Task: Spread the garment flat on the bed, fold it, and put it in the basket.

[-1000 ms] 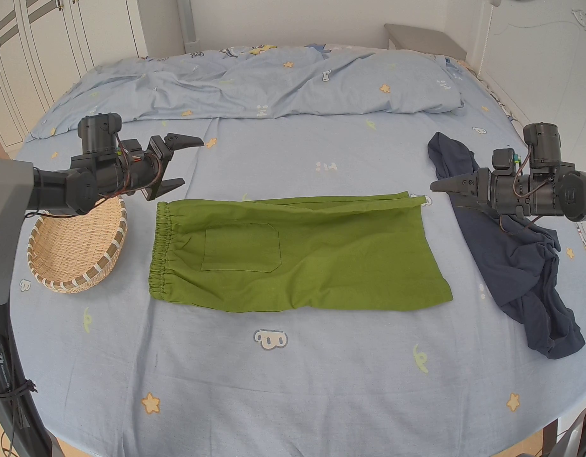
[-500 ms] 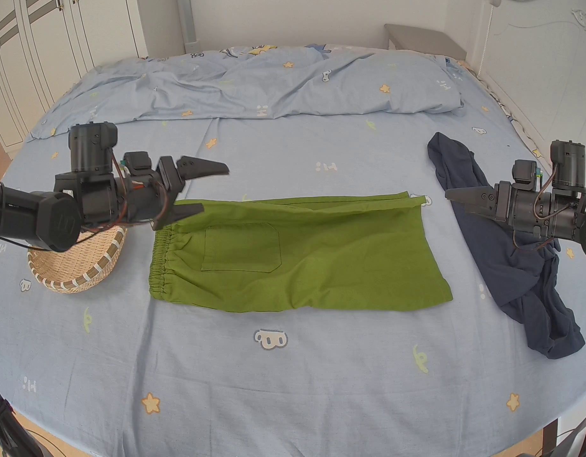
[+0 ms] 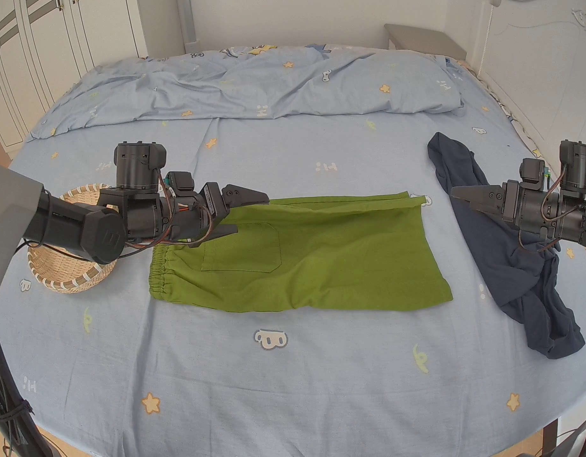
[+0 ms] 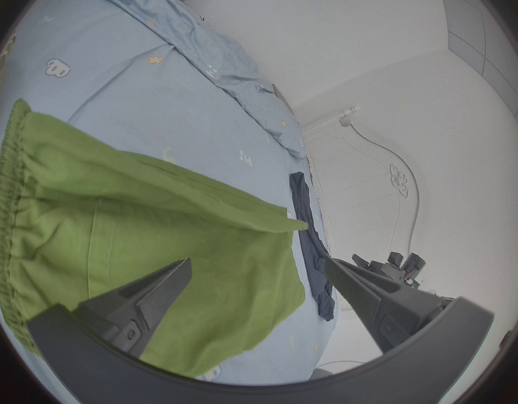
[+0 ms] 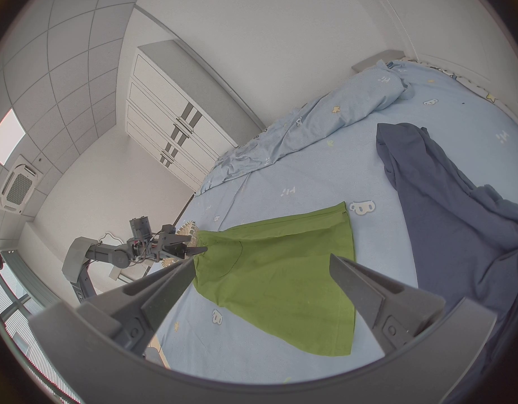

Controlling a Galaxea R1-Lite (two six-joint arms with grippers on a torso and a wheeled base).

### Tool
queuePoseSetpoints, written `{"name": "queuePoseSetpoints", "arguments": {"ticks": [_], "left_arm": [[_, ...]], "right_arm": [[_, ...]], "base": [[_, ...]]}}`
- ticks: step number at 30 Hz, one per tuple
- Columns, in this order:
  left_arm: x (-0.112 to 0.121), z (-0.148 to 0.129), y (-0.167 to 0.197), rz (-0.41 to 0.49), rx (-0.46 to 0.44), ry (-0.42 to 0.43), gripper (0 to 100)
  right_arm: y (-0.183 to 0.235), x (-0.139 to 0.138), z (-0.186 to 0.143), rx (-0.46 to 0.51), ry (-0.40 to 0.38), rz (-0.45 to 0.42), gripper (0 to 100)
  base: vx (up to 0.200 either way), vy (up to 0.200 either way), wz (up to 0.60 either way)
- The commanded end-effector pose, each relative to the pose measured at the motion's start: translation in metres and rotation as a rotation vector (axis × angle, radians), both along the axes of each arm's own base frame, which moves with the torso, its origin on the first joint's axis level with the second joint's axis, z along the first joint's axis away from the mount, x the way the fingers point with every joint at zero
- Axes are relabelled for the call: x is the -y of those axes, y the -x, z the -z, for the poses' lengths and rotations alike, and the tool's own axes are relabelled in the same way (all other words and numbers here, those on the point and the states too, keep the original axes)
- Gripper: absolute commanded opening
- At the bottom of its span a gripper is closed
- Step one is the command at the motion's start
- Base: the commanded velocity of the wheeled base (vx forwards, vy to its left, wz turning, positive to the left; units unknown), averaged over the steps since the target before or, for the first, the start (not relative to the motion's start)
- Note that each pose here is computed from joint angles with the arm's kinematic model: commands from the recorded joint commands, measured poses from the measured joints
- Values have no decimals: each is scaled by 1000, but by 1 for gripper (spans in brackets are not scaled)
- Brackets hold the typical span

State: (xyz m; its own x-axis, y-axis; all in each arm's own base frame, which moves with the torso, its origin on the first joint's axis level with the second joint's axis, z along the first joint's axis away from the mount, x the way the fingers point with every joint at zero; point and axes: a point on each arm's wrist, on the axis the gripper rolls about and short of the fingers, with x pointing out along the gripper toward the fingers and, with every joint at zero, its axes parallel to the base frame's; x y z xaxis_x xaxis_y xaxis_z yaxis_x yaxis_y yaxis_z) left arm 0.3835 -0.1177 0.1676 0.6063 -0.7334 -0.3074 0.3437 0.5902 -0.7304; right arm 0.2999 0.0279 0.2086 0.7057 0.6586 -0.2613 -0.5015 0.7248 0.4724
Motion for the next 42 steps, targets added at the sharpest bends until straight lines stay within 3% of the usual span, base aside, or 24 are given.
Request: {"name": "queuePoseSetpoints", "arguments": {"ticks": [1,8,16,29,35,38,42], "left_arm": [[-4,22,-34,-64,-15,-4,100],[-6,18,-72,-231,-13,74,100],[1,7,-86,-263,30,171,100],[1,28,-95,-275,2,153,100],[-1,28,-98,-333,18,144,100],[-9,-6,-71,-365,44,150,100],[-40,-46,-21,-371,59,166,100]], "right_arm": [[1,-1,-1,5,1,-3,100],[3,-3,-2,7,2,-8,100],[4,-4,0,3,6,-15,100],[5,-4,2,7,4,-11,100],[6,-5,3,4,6,-17,100],[5,-5,3,3,6,-18,100],[6,-5,3,4,5,-20,100]], "base": [[0,0,0],[0,0,0],[0,0,0],[0,0,0],[0,0,0],[0,0,0],[0,0,0]]}}
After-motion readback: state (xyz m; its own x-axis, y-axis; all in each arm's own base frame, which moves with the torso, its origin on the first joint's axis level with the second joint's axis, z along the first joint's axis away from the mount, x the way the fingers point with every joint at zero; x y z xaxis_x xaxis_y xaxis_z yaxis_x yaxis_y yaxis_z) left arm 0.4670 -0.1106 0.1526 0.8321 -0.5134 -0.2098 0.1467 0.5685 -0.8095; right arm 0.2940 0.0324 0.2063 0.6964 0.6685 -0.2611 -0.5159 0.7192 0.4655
